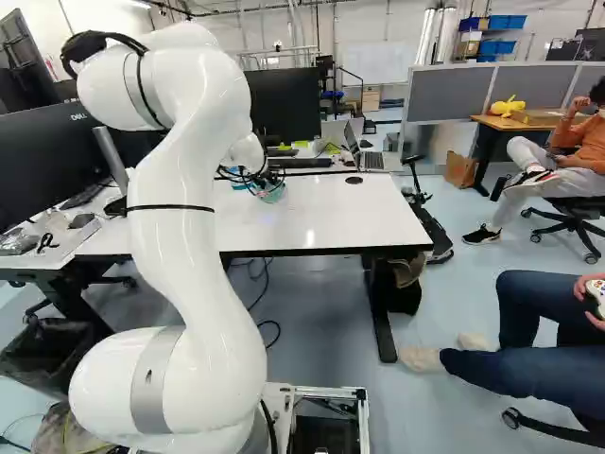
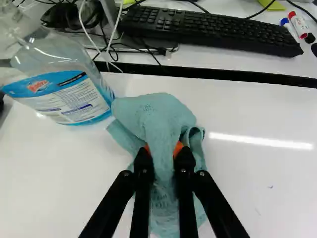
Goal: Clean the table with the green towel
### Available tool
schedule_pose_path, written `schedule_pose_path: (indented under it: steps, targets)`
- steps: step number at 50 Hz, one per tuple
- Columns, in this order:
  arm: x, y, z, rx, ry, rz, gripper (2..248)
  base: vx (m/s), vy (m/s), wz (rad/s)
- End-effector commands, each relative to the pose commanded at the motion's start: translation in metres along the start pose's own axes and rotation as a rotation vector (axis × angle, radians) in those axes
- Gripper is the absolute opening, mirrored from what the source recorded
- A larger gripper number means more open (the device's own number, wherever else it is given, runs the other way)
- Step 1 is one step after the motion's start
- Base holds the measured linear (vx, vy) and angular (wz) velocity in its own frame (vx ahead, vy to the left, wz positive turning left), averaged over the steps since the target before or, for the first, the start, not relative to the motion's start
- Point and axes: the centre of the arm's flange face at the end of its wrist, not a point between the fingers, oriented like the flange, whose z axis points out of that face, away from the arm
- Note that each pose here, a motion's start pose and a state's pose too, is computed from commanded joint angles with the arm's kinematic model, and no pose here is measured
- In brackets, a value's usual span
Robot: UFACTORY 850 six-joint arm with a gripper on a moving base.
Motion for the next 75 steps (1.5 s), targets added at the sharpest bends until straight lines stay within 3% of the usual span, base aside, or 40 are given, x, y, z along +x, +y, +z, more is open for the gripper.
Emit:
schedule_pose_path:
  steps: [12,36,57,66,75]
  targets:
    - [-0.012,0.008,-0.015,-0.008,-0.017,0.009,56,0.0,0.0,0.0]
    - [-0.017,0.048,-0.02,-0.049,-0.022,0.053,56,0.0,0.0,0.0]
    - [0.001,0.071,0.002,-0.07,0.005,0.074,56,0.0,0.0,0.0]
    - [0.011,0.071,0.014,-0.069,0.02,0.072,56,0.0,0.0,0.0]
    - [0.016,0.06,0.021,-0.059,0.028,0.061,56,0.0,0.0,0.0]
